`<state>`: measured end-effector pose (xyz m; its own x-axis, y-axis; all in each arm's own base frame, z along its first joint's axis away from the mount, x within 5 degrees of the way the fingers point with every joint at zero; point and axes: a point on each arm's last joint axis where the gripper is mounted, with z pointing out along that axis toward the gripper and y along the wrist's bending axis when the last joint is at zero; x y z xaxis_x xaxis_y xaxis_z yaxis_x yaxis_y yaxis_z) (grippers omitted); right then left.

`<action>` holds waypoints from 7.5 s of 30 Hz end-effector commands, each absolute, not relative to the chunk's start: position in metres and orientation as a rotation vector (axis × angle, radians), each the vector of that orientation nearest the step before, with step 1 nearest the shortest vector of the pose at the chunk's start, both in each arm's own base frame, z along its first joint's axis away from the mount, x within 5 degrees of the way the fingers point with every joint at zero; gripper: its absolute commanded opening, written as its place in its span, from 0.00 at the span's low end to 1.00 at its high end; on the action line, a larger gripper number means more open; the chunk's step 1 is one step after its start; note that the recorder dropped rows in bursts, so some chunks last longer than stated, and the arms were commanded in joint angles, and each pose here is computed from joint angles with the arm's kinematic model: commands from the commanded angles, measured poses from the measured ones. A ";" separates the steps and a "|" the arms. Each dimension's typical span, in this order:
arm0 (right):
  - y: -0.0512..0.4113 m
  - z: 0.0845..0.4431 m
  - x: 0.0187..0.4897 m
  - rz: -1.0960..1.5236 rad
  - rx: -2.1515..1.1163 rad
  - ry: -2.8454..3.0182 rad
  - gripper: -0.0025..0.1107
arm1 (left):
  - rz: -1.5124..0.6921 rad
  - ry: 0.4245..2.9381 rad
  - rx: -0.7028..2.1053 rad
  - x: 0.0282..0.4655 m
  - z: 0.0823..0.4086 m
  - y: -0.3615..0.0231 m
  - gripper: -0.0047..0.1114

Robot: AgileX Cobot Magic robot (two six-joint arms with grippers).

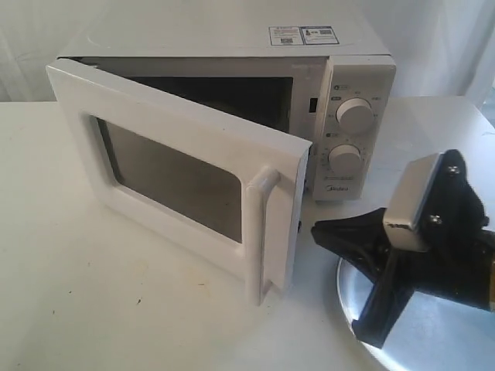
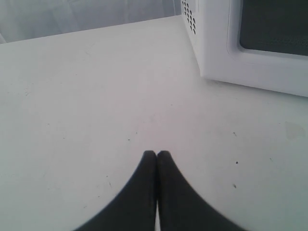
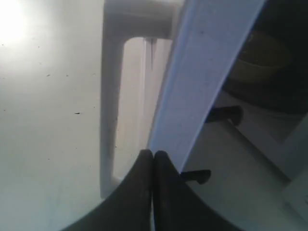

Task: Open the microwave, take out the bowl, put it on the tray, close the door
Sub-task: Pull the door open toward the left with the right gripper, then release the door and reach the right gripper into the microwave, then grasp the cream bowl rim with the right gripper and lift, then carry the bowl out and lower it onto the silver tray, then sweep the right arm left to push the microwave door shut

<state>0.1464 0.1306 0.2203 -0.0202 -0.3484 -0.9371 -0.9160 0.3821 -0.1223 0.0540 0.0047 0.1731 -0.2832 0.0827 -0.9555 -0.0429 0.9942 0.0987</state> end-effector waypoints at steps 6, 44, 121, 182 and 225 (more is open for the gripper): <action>0.103 0.250 0.135 0.471 -0.888 1.533 0.02 | 0.113 1.850 0.021 0.054 0.174 0.005 0.04; 0.199 0.218 0.152 1.143 -1.433 1.236 0.02 | 0.113 1.850 0.021 0.054 0.174 0.005 0.04; 0.349 0.184 0.283 0.224 -1.397 1.684 0.02 | 0.113 1.850 0.021 0.054 0.174 0.005 0.04; 0.335 0.348 0.124 0.717 -1.301 1.357 0.02 | 0.113 1.850 0.021 0.054 0.174 0.005 0.04; 0.389 0.328 0.174 -0.560 -1.097 1.479 0.02 | 0.113 1.850 0.021 0.054 0.174 0.005 0.04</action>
<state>0.1760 0.4034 0.3133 0.1639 -0.8838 -0.4382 -0.2871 0.3823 -0.8783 0.0539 0.0046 0.1729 -0.2849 0.0809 -0.9551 -0.0428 0.9944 0.0970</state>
